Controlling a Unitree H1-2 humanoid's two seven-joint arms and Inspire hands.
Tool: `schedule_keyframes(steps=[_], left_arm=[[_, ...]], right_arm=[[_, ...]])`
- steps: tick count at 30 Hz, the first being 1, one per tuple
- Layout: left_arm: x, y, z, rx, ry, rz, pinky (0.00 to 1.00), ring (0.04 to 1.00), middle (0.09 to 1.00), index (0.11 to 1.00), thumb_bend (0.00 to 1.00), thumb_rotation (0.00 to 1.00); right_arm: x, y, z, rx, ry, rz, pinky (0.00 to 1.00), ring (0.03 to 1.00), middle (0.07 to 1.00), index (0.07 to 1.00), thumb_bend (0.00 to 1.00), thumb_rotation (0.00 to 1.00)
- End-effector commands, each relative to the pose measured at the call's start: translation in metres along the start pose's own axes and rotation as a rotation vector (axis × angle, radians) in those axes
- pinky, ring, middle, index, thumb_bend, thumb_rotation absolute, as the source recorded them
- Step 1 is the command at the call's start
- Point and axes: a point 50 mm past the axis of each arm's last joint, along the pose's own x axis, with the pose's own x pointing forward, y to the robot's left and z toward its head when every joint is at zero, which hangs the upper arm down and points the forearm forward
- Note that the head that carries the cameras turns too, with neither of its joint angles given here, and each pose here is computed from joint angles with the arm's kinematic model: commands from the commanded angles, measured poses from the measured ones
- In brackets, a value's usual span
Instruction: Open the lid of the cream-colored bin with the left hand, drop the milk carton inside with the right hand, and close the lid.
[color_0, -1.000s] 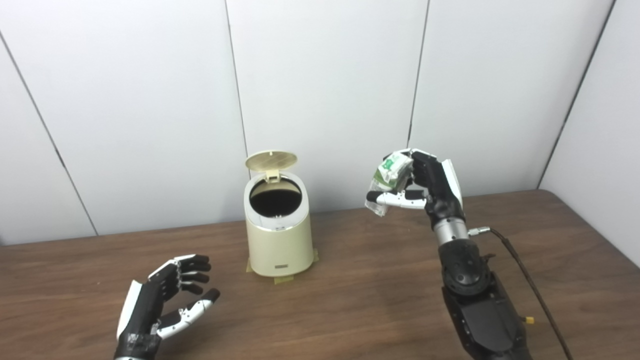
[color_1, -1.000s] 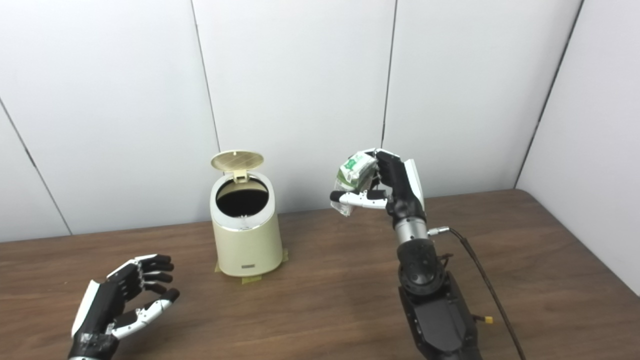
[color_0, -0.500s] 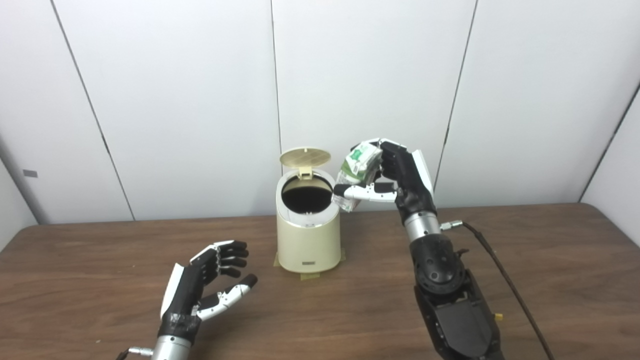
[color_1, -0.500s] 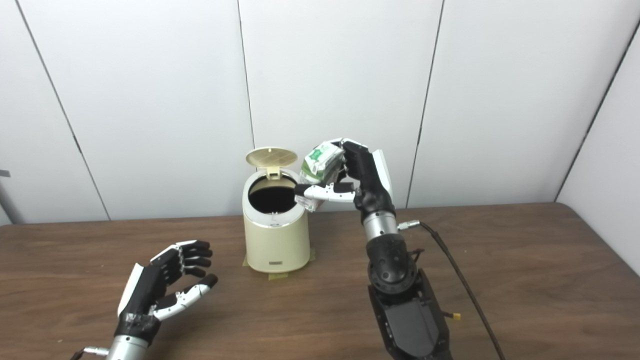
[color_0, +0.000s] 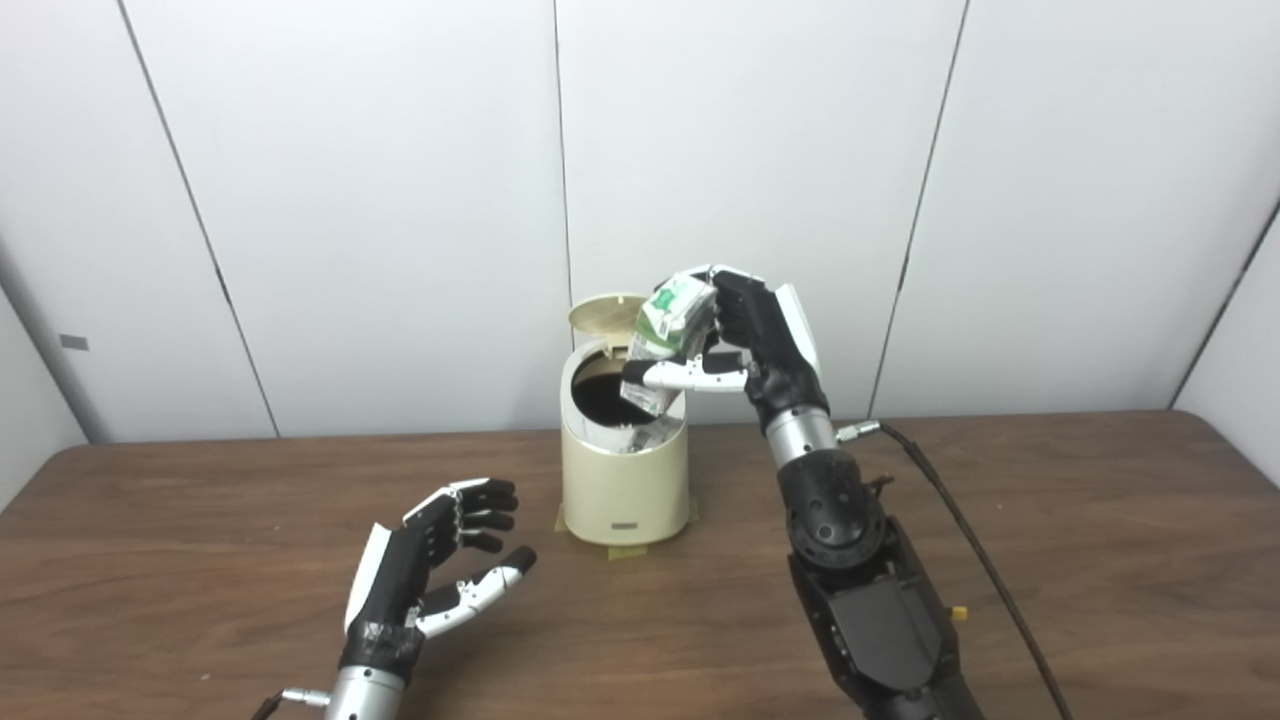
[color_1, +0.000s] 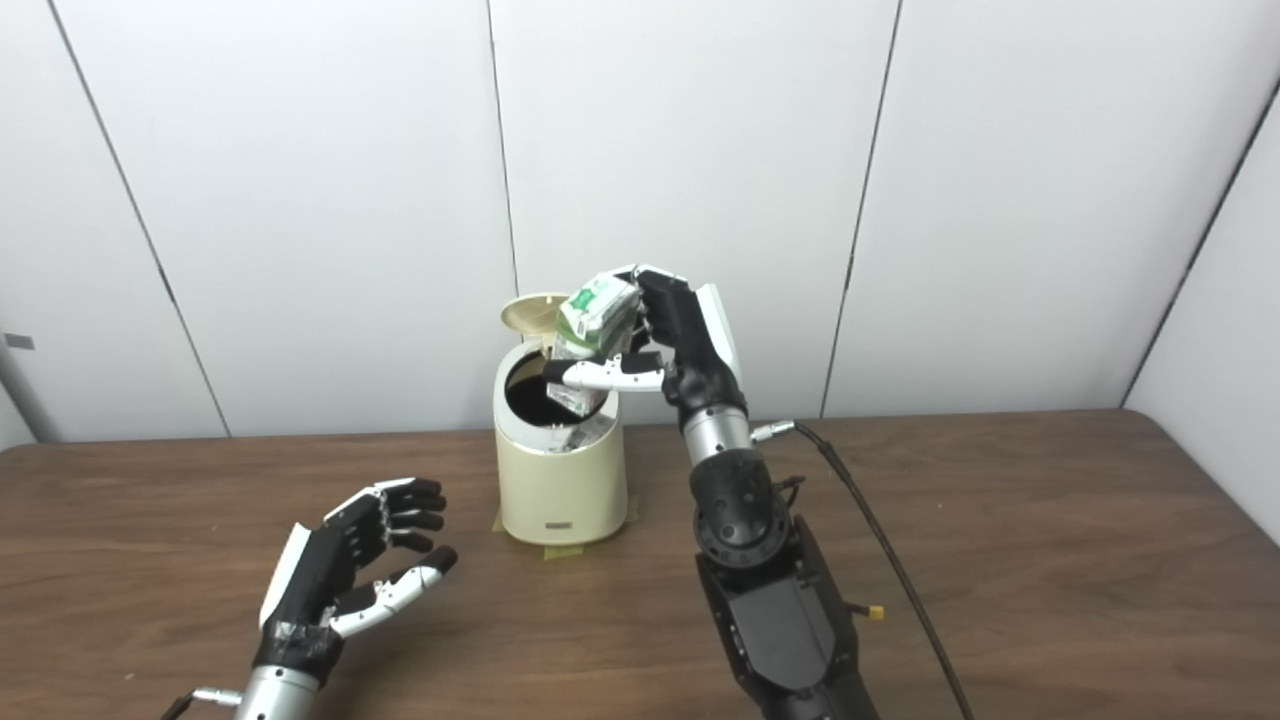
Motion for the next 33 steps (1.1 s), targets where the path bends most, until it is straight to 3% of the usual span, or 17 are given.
schedule_keyframes(steps=[1, 10, 21, 33], left_arm=[[0.002, -0.009, 0.005, -0.008, -0.023, -0.002, 0.59, 0.656, 0.691, 0.692, 0.64, 0.12], [0.003, -0.014, 0.006, -0.017, -0.033, -0.008, 0.59, 0.659, 0.694, 0.691, 0.64, 0.10], [0.003, -0.017, 0.007, -0.014, -0.033, -0.004, 0.58, 0.638, 0.675, 0.683, 0.65, 0.12], [0.002, -0.019, 0.007, -0.012, -0.039, -0.006, 0.58, 0.634, 0.671, 0.680, 0.64, 0.10]], right_arm=[[0.023, -0.001, 0.040, 0.010, -0.148, -0.026, 0.30, 0.349, 0.440, 0.523, 0.52, 0.00], [0.033, 0.013, 0.030, -0.002, -0.136, -0.010, 0.30, 0.343, 0.437, 0.523, 0.52, 0.00], [0.046, 0.021, 0.024, -0.054, -0.187, 0.014, 0.29, 0.337, 0.433, 0.526, 0.52, 0.00], [0.050, 0.035, 0.021, -0.021, -0.189, -0.002, 0.29, 0.338, 0.435, 0.525, 0.52, 0.00]])
